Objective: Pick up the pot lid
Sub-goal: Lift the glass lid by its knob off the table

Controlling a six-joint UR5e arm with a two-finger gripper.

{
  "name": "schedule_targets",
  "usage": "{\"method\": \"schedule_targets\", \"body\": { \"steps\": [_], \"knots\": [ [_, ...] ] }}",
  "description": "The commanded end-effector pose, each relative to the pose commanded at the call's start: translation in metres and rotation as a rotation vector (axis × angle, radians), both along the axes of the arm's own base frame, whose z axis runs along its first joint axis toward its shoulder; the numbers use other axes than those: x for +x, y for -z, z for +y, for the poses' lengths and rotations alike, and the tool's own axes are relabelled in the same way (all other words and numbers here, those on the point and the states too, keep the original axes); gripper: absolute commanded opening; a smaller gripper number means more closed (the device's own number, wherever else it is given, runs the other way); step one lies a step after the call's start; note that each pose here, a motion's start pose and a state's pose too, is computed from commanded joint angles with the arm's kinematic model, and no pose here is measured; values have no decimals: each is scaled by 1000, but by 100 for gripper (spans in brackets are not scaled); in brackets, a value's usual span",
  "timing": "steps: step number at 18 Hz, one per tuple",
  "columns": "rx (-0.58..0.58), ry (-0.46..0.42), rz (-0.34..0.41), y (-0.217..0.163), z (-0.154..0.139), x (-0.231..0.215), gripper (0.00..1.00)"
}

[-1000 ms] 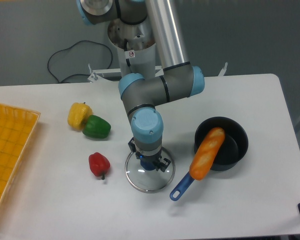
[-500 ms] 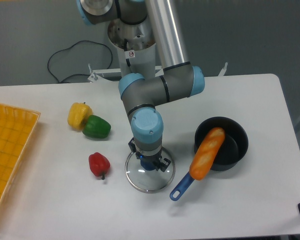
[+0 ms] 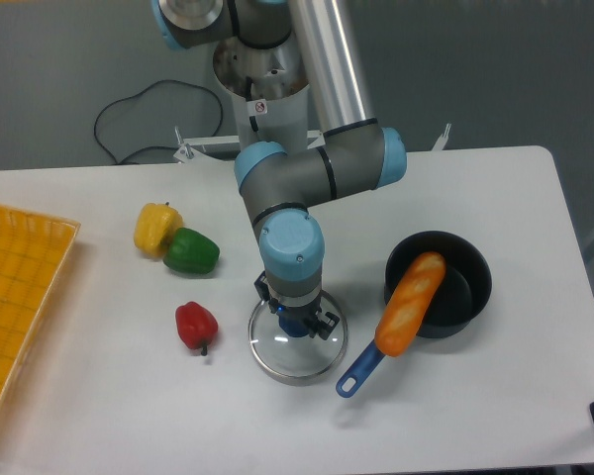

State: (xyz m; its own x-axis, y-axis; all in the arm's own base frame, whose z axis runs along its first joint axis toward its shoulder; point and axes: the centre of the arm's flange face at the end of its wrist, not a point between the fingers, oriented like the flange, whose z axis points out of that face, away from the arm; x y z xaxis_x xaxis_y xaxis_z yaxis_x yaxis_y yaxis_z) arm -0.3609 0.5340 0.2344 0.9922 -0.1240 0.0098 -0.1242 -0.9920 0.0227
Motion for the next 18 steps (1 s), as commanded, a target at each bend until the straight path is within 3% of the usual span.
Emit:
{"method": "schedule_targets", "body": {
  "steps": [10, 18],
  "knots": [
    [17, -11, -22, -50, 4, -11, 39],
    [68, -44, -30, -85, -19, -25, 39]
  ]
}}
